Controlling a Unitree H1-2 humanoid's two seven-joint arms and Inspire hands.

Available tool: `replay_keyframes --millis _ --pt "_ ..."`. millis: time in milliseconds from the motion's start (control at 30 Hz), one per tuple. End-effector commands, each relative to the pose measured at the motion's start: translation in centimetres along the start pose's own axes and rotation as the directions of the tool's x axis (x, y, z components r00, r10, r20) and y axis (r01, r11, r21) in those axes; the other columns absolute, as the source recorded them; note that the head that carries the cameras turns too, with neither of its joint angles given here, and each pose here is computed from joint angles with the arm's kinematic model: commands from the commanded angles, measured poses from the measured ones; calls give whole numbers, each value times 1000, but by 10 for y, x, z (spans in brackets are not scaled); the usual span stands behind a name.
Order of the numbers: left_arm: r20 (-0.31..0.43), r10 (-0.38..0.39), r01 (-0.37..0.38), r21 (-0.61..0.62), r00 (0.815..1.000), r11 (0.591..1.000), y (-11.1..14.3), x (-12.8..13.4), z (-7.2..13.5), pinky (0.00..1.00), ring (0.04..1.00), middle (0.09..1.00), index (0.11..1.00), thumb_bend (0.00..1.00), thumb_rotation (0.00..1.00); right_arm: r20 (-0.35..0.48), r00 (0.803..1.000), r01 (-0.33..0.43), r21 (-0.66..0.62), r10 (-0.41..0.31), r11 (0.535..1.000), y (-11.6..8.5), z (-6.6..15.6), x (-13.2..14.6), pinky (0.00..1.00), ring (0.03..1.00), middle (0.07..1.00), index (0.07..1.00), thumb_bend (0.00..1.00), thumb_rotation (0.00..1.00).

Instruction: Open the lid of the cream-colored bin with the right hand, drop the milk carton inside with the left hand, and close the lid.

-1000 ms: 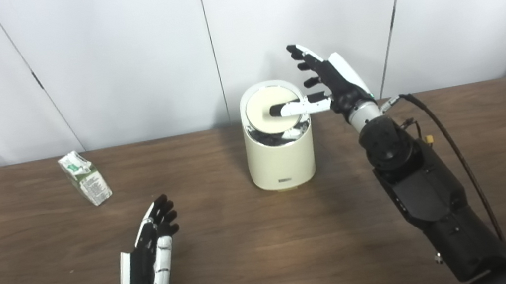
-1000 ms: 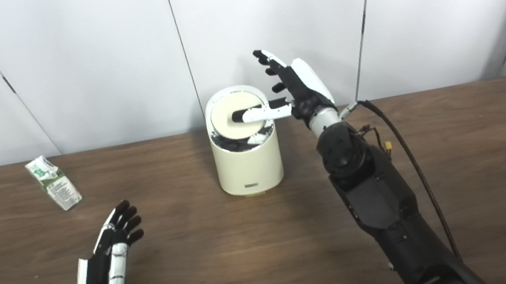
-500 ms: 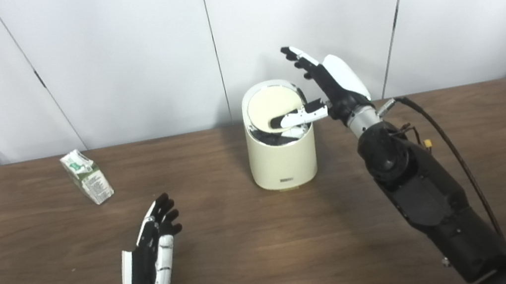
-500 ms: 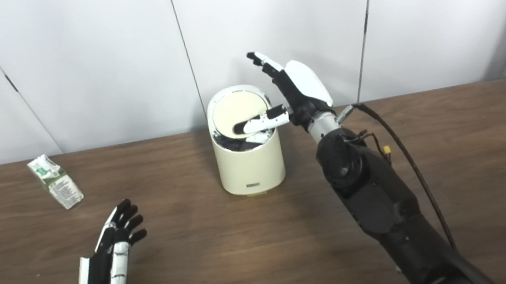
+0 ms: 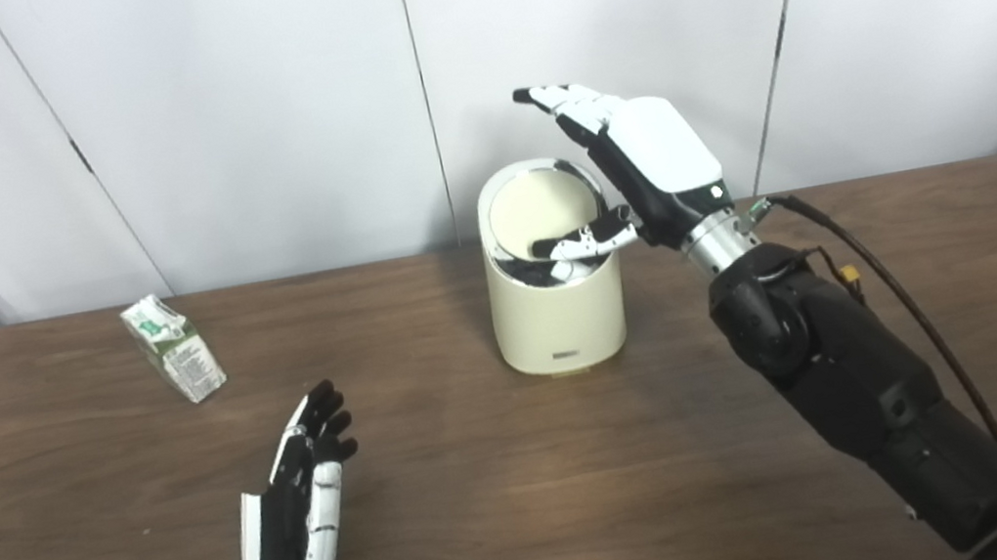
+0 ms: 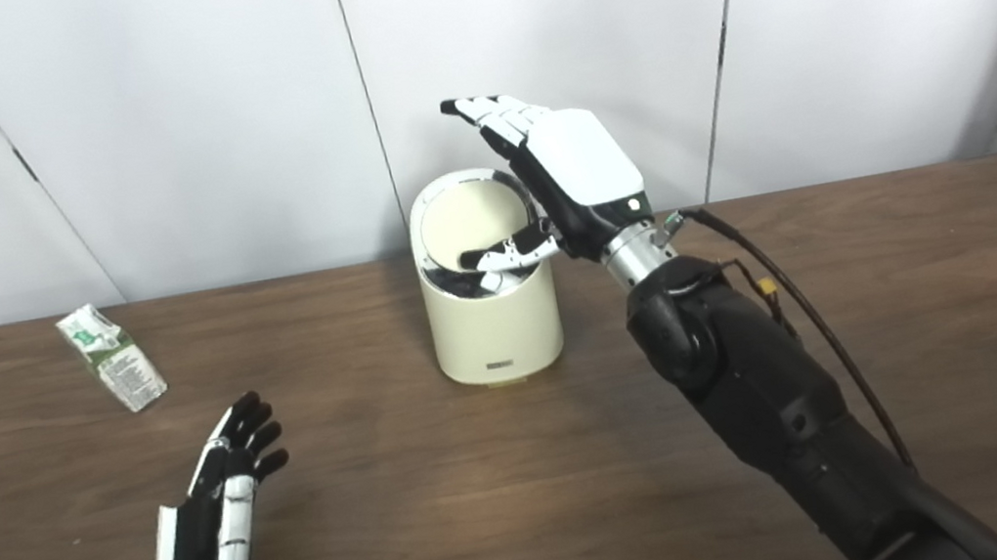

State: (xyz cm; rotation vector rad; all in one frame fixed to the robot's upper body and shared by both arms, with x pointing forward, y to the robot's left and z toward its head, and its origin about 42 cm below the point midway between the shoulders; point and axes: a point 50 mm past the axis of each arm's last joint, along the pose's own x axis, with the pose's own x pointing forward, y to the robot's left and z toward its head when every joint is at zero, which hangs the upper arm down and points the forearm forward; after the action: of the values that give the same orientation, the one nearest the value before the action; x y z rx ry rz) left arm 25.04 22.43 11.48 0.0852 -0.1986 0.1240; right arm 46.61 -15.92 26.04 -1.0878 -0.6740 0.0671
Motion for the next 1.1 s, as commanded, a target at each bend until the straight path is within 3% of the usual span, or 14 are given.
replay_keyframes --millis 0,100,233,400,467,533,600,767,867,1067 --pt "-33 2 -3 -25 999 1000 -5 -7 -12 811 863 885 913 587 887 -20 999 26 41 -25 999 -8 -5 5 846 894 887 880 942 206" --pt "-30 -1 0 -22 1000 1000 -5 -7 -12 810 861 886 914 580 881 -92 995 66 209 -48 976 -9 -5 5 826 877 872 868 955 231" --pt "-31 2 -2 -20 1000 1000 -6 -7 -11 803 859 885 913 583 884 -201 978 141 434 -57 890 -17 -3 4 811 871 863 870 944 276" --pt "-28 1 -1 -23 1000 1000 -6 -7 -12 803 861 888 911 578 879 -317 947 253 650 -47 717 -33 -3 -2 829 884 871 878 874 427" --pt "-30 -1 0 -21 1000 1000 -6 -7 -11 805 862 889 913 583 884 -353 935 299 737 -33 606 -42 -4 -6 844 905 892 883 819 426" --pt "-32 0 -1 -24 999 1000 -7 -7 -12 804 861 888 912 580 886 -378 926 328 778 -17 536 -49 -7 -12 846 916 904 879 784 417" --pt "-33 1 -2 -25 999 1000 -7 -7 -12 805 861 887 913 586 886 -402 916 345 779 -6 523 -52 -11 -23 857 909 910 871 733 402" --pt "-32 3 -4 -27 999 1000 -7 -7 -13 805 859 886 913 591 883 -433 901 353 760 20 545 -52 -19 -54 843 884 898 878 654 453" --pt "-31 4 -5 -25 1000 1000 -7 -7 -12 798 858 885 911 584 881 -444 895 349 751 39 561 -50 -25 -82 852 889 901 905 584 523" --pt "-31 4 -5 -30 999 1000 -3 -7 -11 807 862 887 915 580 879 -440 894 309 744 86 592 -49 -36 -134 890 923 933 928 554 697"
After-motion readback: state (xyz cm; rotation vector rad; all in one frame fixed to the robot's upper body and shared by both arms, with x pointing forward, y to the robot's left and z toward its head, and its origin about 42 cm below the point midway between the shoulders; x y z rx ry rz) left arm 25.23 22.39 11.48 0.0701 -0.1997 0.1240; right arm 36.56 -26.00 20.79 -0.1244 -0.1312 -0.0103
